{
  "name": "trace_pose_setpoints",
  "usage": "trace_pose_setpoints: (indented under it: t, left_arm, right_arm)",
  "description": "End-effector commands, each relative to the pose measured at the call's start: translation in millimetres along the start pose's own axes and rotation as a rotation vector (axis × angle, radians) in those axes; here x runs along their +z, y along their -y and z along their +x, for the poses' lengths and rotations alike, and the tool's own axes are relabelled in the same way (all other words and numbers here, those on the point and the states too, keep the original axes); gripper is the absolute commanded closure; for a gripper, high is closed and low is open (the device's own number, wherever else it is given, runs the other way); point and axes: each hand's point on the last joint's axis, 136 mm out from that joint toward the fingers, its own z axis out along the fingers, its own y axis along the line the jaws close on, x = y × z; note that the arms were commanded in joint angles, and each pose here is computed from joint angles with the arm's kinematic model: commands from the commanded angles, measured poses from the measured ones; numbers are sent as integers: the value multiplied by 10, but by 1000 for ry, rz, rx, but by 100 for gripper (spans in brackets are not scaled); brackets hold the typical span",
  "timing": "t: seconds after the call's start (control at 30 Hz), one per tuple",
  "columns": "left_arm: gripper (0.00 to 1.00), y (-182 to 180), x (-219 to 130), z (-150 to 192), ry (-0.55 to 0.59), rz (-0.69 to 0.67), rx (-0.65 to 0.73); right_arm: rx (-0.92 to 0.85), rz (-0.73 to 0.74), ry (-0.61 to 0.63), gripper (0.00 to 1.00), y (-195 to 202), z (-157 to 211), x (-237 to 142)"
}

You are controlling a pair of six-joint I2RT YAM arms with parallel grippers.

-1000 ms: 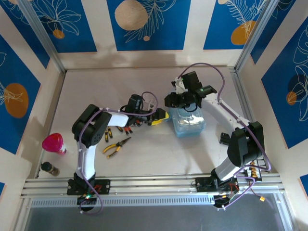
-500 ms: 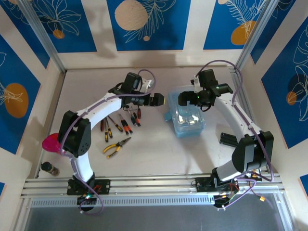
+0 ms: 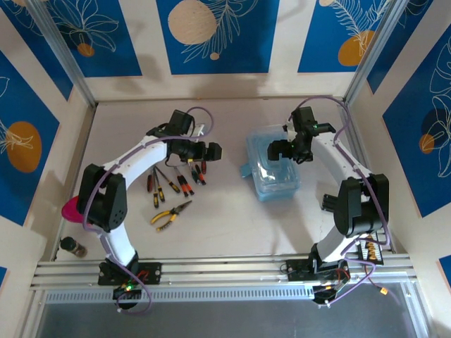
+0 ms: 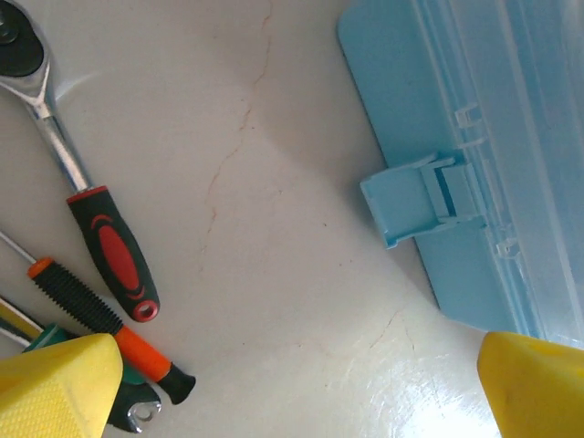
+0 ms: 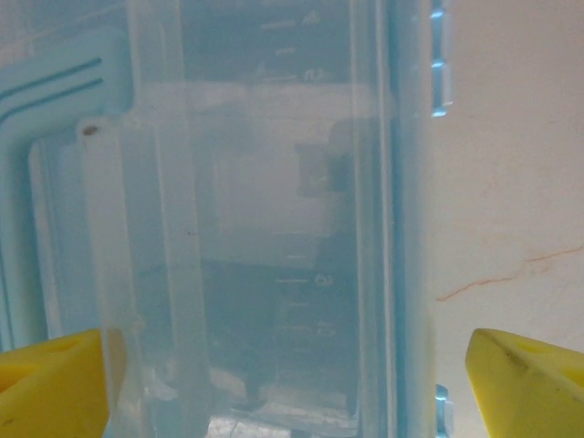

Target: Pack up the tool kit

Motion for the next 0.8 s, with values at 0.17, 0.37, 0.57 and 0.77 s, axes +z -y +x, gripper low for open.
trace_pose_setpoints:
  t: [0.17, 0.37, 0.57, 0.77]
  left_arm:
    - [0, 65, -140, -51, 22, 20, 26]
    - [0, 130, -138, -97, 21, 49, 27]
    - [0, 439, -109, -191, 39, 204, 22]
    - [0, 937, -106, -337, 74, 403, 40]
  right_arm:
    - [25, -94, -17, 23, -123, 53, 121]
    - [84, -187, 2, 40, -228, 86, 90]
    - [119, -323, 32, 45, -376, 83, 23]
    - [151, -535, 102, 46, -594, -37, -164]
